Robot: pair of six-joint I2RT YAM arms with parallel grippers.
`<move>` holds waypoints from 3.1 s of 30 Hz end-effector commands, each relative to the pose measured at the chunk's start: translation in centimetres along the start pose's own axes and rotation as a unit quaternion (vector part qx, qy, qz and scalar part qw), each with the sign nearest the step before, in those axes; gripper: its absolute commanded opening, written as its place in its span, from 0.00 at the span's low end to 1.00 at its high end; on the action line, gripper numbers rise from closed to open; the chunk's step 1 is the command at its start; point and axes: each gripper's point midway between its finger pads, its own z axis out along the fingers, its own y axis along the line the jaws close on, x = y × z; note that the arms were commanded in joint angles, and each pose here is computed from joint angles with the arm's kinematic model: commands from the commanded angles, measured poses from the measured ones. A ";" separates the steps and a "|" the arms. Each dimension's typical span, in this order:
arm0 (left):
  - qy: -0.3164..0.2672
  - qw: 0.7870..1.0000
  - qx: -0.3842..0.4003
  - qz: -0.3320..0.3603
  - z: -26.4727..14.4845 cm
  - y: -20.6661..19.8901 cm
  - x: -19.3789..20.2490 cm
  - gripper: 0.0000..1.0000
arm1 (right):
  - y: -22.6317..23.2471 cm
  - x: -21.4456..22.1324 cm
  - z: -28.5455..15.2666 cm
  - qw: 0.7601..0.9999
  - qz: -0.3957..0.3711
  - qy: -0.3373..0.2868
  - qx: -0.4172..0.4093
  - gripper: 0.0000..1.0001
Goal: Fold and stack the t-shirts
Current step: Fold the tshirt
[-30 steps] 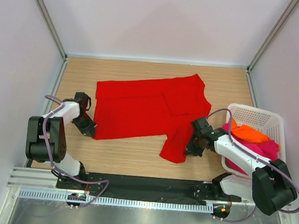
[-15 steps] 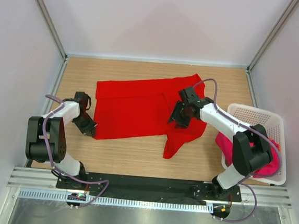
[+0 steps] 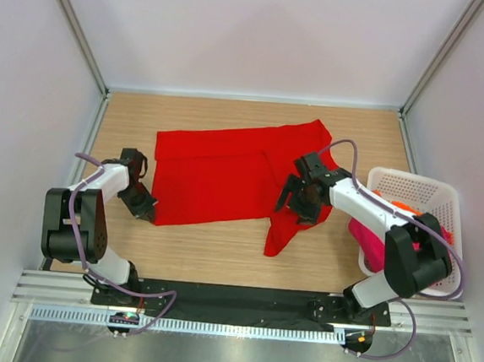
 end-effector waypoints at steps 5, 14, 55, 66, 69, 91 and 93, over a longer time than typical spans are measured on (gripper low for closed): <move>-0.006 1.000 0.019 0.010 -0.6 -0.8 -0.3 0.00 | 1.4 -2.4 0.9 0.996 0.009 -0.039 0.085 0.73; 0.004 1.000 0.024 0.013 0.2 -0.8 0.1 0.00 | 3.2 -1.9 1.2 0.985 -0.043 -0.052 0.161 0.68; 0.013 1.000 0.014 -0.005 0.0 -0.2 0.9 0.00 | -2.3 0.0 -3.6 0.965 -0.073 -0.104 0.228 0.01; 0.017 0.999 -0.004 -0.042 -0.1 1.3 2.6 0.00 | -9.8 4.4 -7.7 0.972 0.012 -0.134 0.191 0.01; -0.001 0.999 0.003 -0.038 -1.3 1.0 1.7 0.00 | -9.6 3.4 -9.2 0.971 0.013 -0.161 0.177 0.01; -0.063 0.997 0.020 0.041 -4.9 -5.3 -8.1 0.00 | -0.5 -18.6 -13.4 0.959 -0.027 -0.259 0.112 0.01; -0.061 0.997 0.020 0.042 -4.7 -5.8 -8.6 0.00 | 0.8 -20.0 -13.9 0.958 -0.029 -0.270 0.097 0.01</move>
